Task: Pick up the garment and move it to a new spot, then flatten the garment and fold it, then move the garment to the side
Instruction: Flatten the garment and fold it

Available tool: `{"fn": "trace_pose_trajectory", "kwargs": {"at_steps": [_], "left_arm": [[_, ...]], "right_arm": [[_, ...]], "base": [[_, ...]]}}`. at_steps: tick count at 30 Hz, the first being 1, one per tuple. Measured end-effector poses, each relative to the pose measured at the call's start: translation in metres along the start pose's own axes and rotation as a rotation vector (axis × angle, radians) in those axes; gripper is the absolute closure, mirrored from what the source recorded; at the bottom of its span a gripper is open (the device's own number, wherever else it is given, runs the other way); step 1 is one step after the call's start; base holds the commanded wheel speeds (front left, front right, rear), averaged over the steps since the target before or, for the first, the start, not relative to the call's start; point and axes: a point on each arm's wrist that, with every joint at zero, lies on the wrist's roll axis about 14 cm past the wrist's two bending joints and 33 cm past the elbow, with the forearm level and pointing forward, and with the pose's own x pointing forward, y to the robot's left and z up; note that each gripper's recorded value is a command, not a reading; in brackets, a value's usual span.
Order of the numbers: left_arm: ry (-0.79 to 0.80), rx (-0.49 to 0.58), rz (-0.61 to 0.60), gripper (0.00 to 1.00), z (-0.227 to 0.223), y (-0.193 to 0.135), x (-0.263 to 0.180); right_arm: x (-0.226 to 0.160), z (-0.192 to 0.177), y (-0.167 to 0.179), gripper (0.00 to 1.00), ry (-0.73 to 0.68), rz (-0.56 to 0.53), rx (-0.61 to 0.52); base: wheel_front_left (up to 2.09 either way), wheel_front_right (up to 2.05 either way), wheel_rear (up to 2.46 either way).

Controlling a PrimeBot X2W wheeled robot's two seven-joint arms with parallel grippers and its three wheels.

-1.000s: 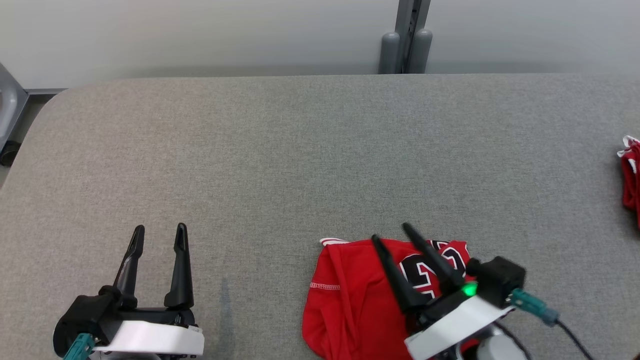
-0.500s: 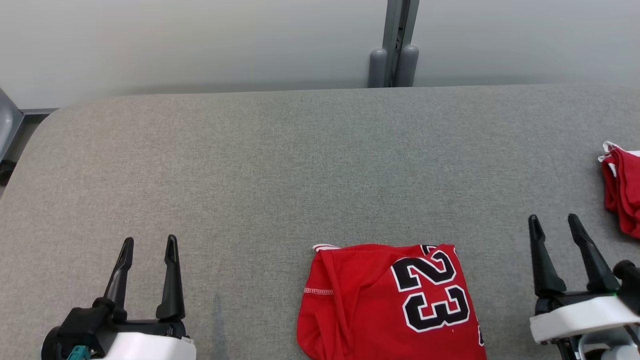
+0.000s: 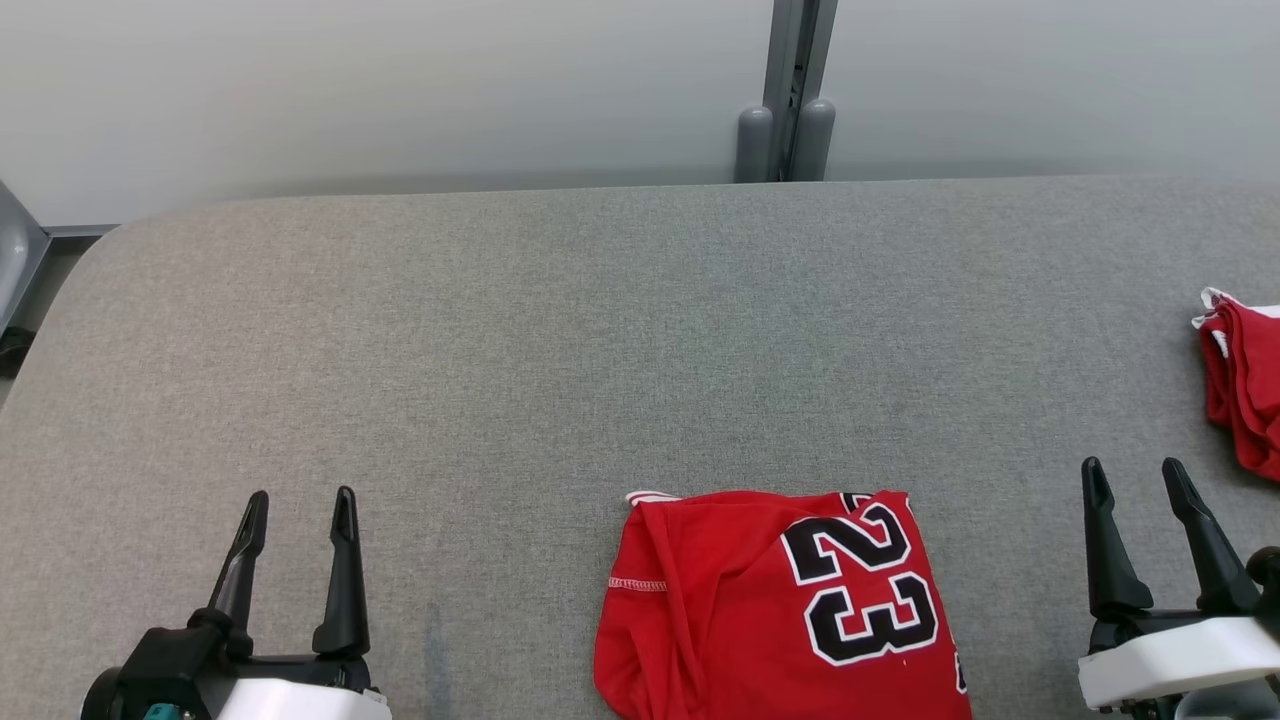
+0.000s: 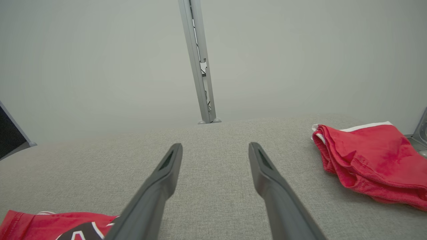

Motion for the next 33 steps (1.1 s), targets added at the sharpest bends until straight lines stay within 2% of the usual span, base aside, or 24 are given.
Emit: {"fn": "trace_pose_trajectory", "kwargs": {"at_steps": [7,8,9,10,11,14,21,25,28,33], "left_arm": [[0.000,0.003,0.007,0.00,0.001,0.000,-0.002],[0.004,0.003,0.008,0.00,0.001,0.001,-0.002],[0.004,0.003,0.008,0.00,0.001,0.000,-0.002],[0.003,0.003,0.009,0.00,0.001,0.000,-0.002],[0.003,0.003,0.008,0.00,0.001,0.000,-0.002],[0.005,0.003,0.009,0.00,0.001,0.000,-0.002],[-0.002,-0.004,0.010,0.00,0.003,0.000,0.001],[0.004,-0.007,0.018,0.00,0.001,0.001,0.000],[-0.003,-0.015,0.027,0.00,0.002,0.002,0.001],[0.001,-0.018,0.039,0.00,0.001,0.006,-0.001]], "right_arm": [[0.000,-0.001,0.001,0.00,0.005,0.002,0.001],[0.000,-0.001,0.001,0.10,0.009,0.001,0.000],[0.000,-0.003,0.001,0.71,0.017,0.000,-0.001],[0.000,-0.005,0.002,0.71,0.028,0.003,0.000],[0.000,-0.007,0.005,1.00,0.040,0.012,0.001],[0.001,-0.017,0.029,1.00,0.079,0.081,0.007],[-0.011,-0.051,0.125,1.00,0.218,0.357,0.085],[-0.033,-0.078,0.172,1.00,0.336,0.507,0.112],[-0.051,-0.106,0.185,1.00,0.454,0.572,0.111],[-0.063,-0.127,0.194,1.00,0.548,0.623,0.099]], "base": [[0.00,0.00,0.00],[0.00,0.00,0.00],[0.00,0.00,0.00],[0.00,0.00,0.00],[0.00,0.00,0.00],[0.00,0.00,0.00],[0.00,0.00,0.00],[0.00,0.00,0.00],[0.00,0.00,0.00],[0.00,0.00,0.00]]}}
